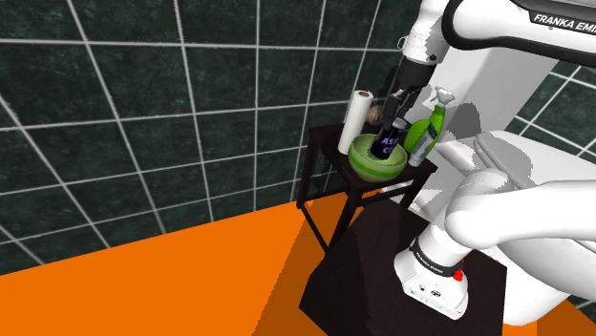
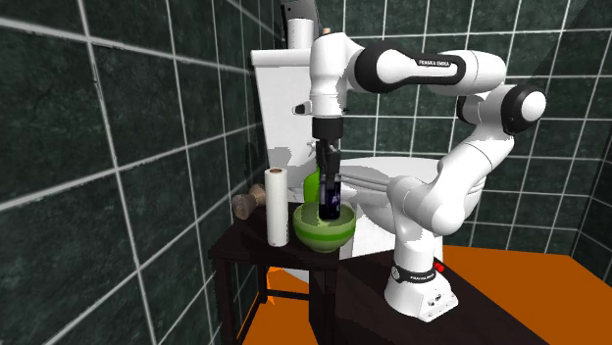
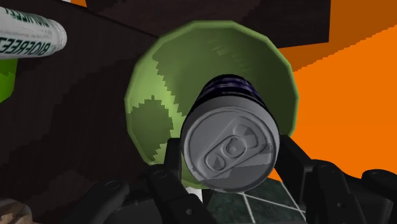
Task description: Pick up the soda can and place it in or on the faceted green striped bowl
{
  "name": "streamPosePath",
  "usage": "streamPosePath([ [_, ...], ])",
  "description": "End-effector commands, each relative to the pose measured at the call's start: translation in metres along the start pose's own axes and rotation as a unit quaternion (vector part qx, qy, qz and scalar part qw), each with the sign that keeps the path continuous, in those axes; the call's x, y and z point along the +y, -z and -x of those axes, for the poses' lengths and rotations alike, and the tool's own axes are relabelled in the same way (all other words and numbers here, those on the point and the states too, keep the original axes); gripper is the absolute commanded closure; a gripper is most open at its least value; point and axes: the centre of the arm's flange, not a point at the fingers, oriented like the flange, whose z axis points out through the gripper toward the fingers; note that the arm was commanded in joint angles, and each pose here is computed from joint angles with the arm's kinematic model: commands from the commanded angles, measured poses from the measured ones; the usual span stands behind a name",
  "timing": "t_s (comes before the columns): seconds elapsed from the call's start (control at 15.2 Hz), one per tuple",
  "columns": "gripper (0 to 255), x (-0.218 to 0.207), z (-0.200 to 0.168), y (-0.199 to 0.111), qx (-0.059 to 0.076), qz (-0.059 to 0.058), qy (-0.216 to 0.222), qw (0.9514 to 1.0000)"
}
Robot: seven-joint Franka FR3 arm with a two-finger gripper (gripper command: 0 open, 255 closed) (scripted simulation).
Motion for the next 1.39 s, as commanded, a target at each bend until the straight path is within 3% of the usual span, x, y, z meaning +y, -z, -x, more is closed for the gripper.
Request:
streamPosePath([
  [0.0,255,-0.001,0.001,-0.004,0.0,0.0,0.0,1.0],
  [0.4,255,-0.001,0.0,-0.004,0.0,0.0,0.0,1.0],
  [0.46,0,-0.001,0.0,-0.004,0.0,0.0,0.0,1.0],
  [0.79,0,-0.001,0.0,-0.004,0.0,0.0,0.0,1.0],
  [1.06,0,-0.001,0.001,0.046,0.0,0.0,0.0,1.0],
  [1.32,0,-0.001,0.001,0.046,0.0,0.0,0.0,1.0],
])
